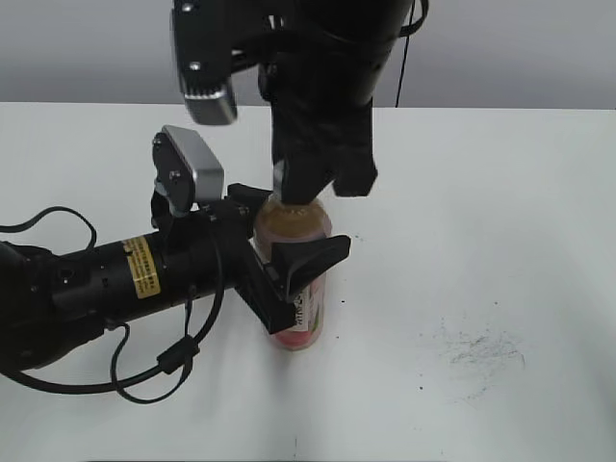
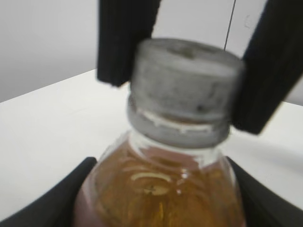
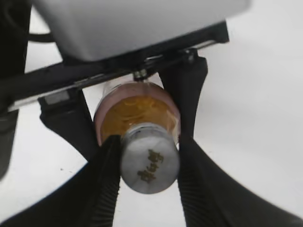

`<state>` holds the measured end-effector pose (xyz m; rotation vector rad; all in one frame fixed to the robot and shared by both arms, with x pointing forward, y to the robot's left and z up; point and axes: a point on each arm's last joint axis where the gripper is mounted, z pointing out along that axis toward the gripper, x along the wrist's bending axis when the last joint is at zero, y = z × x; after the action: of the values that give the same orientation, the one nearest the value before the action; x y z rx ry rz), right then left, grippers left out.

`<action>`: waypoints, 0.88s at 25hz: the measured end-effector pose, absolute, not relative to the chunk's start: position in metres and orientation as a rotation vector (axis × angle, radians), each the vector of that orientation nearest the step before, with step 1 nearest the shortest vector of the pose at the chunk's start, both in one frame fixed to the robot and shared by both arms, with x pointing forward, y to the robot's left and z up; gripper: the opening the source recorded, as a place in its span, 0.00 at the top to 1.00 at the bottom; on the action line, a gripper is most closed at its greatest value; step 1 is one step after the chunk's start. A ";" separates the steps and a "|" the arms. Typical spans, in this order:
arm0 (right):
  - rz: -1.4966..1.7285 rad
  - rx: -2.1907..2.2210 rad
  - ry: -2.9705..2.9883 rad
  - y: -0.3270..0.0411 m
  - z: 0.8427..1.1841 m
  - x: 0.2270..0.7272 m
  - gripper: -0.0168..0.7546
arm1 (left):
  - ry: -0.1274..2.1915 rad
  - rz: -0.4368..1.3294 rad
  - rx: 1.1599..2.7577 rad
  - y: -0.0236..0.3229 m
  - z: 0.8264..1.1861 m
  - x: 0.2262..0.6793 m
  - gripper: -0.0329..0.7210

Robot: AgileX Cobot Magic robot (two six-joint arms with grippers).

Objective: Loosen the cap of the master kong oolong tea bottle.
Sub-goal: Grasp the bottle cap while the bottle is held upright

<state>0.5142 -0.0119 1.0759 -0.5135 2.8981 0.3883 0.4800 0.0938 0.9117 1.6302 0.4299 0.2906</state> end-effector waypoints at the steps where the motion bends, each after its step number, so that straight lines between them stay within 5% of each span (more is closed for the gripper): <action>1: 0.386 -0.667 2.859 -0.012 1.076 0.514 0.62 | 0.427 0.290 1.631 0.094 0.912 0.480 0.36; 12: 0.263 -1.874 2.150 -0.012 1.077 0.513 0.62 | 0.415 0.290 1.633 0.094 0.911 0.478 0.36; 22: 0.219 -2.064 1.946 -0.012 1.078 0.514 0.62 | 0.420 0.290 1.631 0.094 0.911 0.479 0.36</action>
<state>0.5136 -0.0119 1.0779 -2.0641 1.9465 0.2191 0.4785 0.0941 0.9114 1.6311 0.4201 0.2905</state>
